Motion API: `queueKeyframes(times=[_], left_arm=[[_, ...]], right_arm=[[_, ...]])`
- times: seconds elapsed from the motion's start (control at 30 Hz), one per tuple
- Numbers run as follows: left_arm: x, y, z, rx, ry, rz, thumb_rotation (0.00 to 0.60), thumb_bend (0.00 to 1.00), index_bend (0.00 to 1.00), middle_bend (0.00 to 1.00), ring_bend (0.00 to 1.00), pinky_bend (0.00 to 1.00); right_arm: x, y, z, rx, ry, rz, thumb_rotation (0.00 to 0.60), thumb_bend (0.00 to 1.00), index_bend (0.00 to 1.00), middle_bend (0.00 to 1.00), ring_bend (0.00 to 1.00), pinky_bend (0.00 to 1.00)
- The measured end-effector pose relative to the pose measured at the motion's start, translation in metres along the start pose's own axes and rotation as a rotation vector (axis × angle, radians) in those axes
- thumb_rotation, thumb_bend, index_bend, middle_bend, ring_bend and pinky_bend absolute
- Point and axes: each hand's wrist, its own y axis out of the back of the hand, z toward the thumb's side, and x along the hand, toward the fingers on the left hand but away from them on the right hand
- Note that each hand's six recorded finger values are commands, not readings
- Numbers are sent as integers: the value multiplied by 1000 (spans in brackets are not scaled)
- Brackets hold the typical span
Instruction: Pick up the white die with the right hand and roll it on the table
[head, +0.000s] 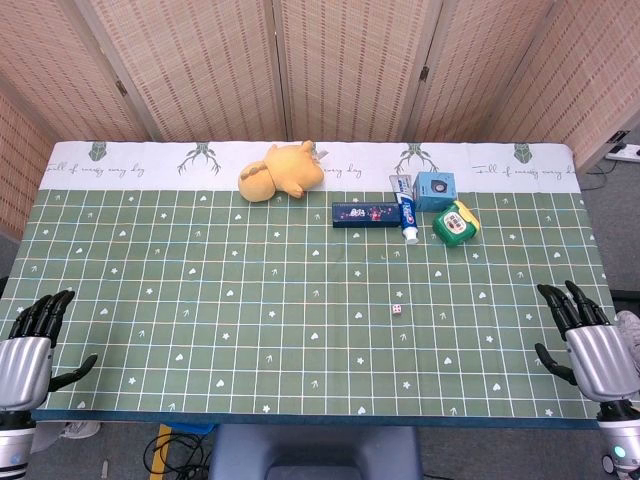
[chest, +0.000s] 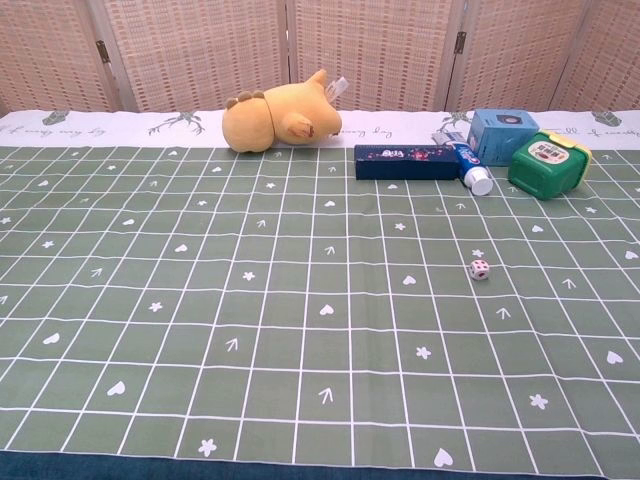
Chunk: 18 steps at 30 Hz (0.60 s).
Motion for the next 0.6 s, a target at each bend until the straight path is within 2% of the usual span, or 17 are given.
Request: queueKeyframes(times=[0.47, 0.53, 0.6], left_arm=[[0, -4, -5, 11, 17, -35, 600, 196, 92, 125, 113, 180], [0, -5, -4, 14, 14, -37, 600, 196, 92, 125, 113, 180], [1, -6, -4, 11, 14, -38, 600, 196, 92, 125, 113, 180]], right_arm=[[-1, 3, 6, 1, 9, -14, 600, 249, 38, 223, 142, 212], [-3, 3, 7, -5, 13, -14, 600, 249, 51, 307, 231, 269], [-8, 3, 11, -14, 23, -20, 600, 250, 84, 432, 380, 408]])
